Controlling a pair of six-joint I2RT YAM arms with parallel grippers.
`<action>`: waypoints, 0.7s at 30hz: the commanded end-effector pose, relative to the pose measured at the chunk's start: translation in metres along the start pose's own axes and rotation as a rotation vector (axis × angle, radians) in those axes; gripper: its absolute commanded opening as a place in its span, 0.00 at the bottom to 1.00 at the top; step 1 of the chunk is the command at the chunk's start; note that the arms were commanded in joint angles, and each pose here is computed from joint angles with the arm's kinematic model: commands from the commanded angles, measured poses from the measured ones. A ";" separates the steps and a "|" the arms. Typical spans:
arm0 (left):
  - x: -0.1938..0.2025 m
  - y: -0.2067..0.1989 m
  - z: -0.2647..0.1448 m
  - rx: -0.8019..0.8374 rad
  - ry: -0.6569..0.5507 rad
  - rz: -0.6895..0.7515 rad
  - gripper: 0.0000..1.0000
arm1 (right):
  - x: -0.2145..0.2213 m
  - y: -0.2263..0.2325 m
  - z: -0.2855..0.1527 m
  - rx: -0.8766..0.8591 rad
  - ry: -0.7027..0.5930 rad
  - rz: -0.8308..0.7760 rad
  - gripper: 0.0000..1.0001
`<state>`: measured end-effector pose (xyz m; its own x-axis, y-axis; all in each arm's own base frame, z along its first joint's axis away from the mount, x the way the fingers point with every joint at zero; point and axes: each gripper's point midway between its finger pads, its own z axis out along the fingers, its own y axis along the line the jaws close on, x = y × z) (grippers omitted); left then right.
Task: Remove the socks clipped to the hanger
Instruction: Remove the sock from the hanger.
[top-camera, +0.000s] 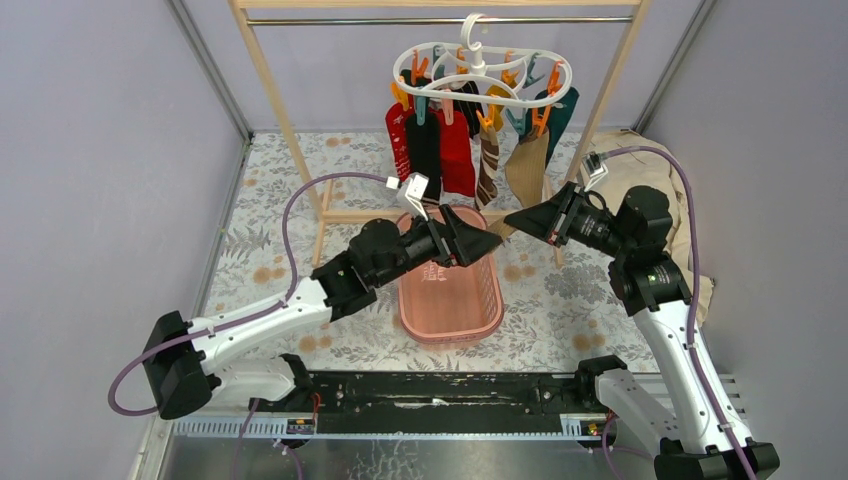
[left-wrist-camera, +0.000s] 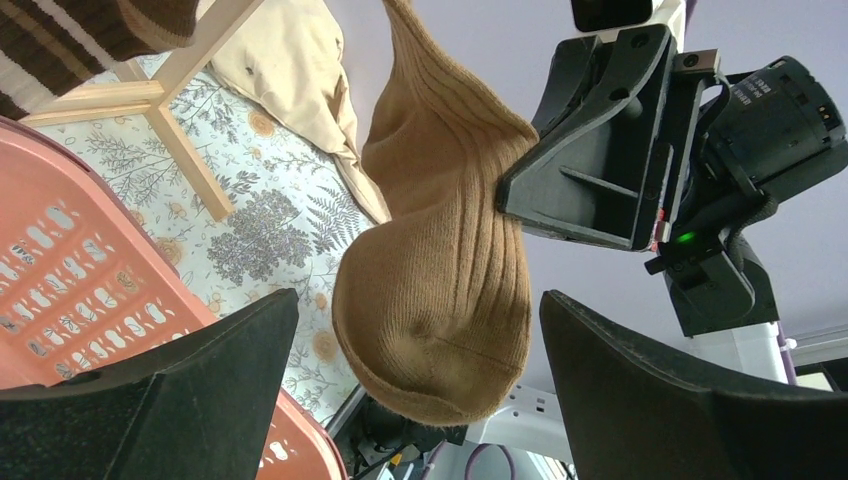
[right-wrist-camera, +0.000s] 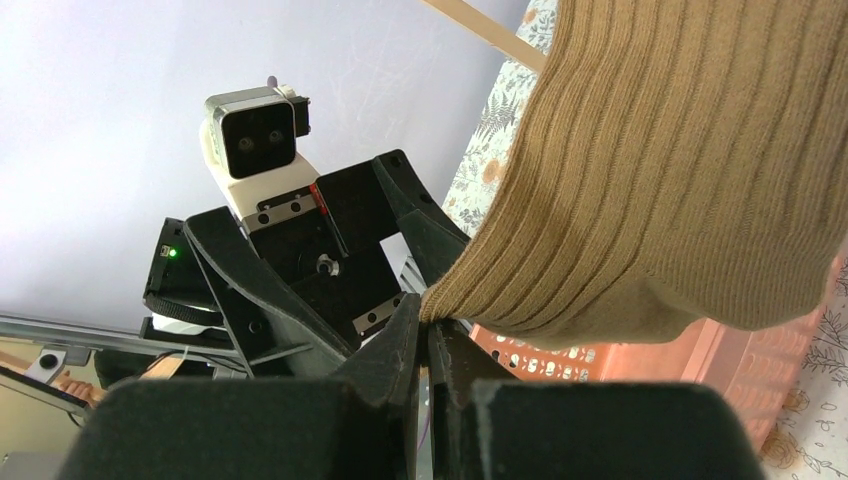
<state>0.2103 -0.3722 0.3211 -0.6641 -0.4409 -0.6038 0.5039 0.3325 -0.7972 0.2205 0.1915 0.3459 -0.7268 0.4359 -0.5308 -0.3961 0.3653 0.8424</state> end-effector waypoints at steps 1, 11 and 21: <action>-0.015 -0.020 0.006 0.046 -0.055 0.045 0.95 | 0.002 0.013 -0.004 -0.045 0.012 -0.040 0.02; -0.001 -0.021 0.015 0.046 0.028 0.070 0.15 | 0.002 0.011 -0.003 -0.041 0.014 -0.035 0.03; -0.005 -0.027 0.012 0.036 0.042 0.089 0.00 | 0.004 -0.006 -0.001 0.020 0.009 -0.042 0.21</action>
<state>0.2109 -0.3916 0.3230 -0.6666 -0.3666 -0.6490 0.5419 0.3594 -0.7597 0.2204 0.1905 0.3401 -0.7299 0.4282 -0.5328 -0.3885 0.3816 0.8388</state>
